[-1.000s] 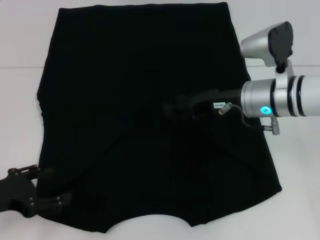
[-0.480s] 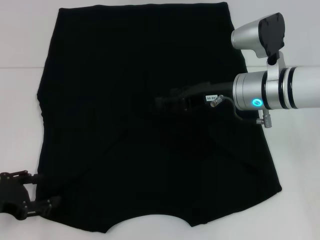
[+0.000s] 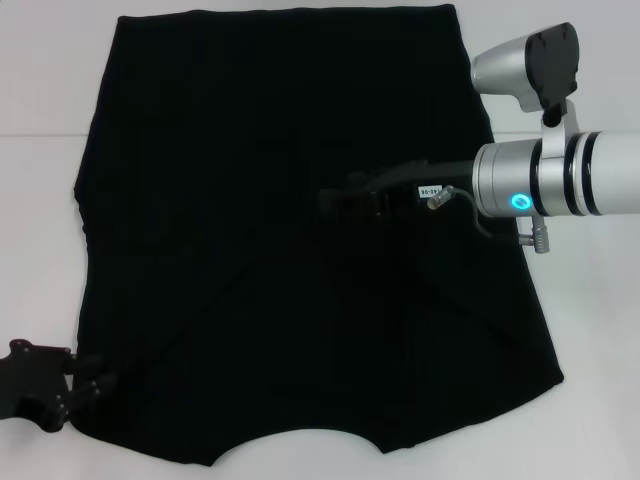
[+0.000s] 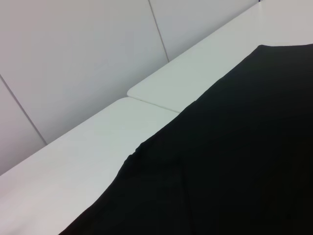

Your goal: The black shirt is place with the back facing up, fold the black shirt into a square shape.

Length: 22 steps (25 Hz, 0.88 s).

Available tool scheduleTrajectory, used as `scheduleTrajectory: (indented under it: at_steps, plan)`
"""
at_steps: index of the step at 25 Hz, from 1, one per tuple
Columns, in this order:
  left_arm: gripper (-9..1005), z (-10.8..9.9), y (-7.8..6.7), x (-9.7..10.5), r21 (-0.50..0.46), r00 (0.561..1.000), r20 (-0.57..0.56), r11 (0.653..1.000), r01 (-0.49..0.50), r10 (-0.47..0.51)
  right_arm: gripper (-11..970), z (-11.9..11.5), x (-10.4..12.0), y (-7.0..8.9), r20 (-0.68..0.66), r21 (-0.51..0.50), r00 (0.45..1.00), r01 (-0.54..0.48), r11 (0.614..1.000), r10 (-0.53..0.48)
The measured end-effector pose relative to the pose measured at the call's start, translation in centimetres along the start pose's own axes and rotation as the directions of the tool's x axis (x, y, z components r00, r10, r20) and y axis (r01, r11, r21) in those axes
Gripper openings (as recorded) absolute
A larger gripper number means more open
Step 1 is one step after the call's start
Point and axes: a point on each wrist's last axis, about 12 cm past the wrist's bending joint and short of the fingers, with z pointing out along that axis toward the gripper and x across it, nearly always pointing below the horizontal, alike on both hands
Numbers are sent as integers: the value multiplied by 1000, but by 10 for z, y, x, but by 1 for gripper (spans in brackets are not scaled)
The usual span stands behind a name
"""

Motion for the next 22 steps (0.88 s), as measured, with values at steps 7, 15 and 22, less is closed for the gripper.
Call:
scheduleTrajectory:
  at_steps: [7, 15, 22]
  plan:
    - [202, 0, 3, 1, -25, 1000, -6, 1000, 3, -3, 615, -1, 1, -1, 1, 3, 1000, -5, 1000, 5]
    - [31, -4, 3, 0, -32, 999, 10, 999, 37, -36, 614, -8, 5, -4, -12, 3, 999, -31, 1000, 31]
    - [10, -16, 1, 3, -23, 996, 47, 997, 79, -78, 613, -59, 33, -27, -119, 31, 969, -216, 976, 218]
